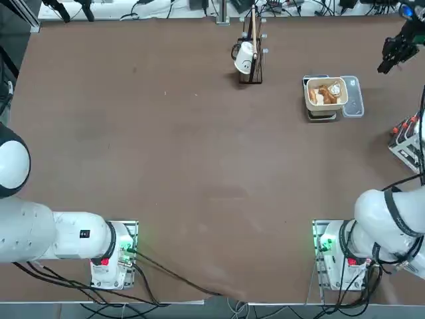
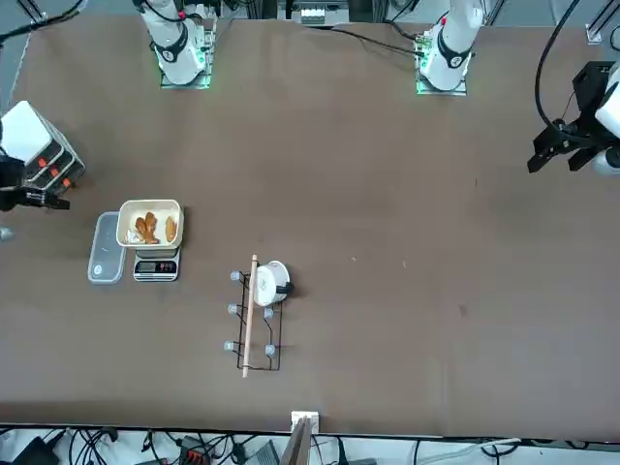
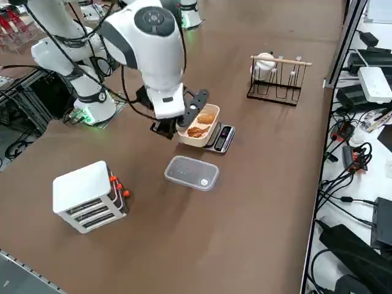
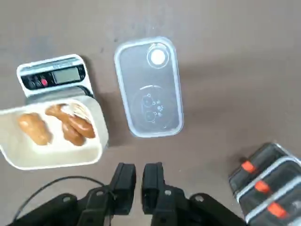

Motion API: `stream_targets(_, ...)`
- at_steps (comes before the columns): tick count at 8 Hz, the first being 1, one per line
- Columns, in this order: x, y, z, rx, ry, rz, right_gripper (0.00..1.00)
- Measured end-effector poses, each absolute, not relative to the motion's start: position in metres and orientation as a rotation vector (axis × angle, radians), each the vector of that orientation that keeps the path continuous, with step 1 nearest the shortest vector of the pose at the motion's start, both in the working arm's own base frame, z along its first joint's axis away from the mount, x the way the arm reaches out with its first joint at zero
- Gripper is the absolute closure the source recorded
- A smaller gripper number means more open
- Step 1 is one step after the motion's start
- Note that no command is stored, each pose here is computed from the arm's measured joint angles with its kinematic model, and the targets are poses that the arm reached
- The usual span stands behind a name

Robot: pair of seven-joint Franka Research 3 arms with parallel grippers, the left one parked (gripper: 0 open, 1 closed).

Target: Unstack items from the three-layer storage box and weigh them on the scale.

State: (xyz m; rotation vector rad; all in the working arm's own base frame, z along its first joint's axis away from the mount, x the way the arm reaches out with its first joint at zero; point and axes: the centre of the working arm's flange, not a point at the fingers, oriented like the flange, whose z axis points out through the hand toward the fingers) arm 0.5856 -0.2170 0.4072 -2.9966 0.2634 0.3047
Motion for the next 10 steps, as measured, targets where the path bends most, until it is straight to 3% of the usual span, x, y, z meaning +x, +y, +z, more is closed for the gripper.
stream_targets(4,0.597,-0.202,0.482,-3.024,0.262,0.259,0.04)
stream_targets(8,0.589,-0.141,0.583,-3.07,0.299,0.222,0.0)
stream_targets(10,0.592,-0.079,0.608,-3.091,0.242,0.179,0.0)
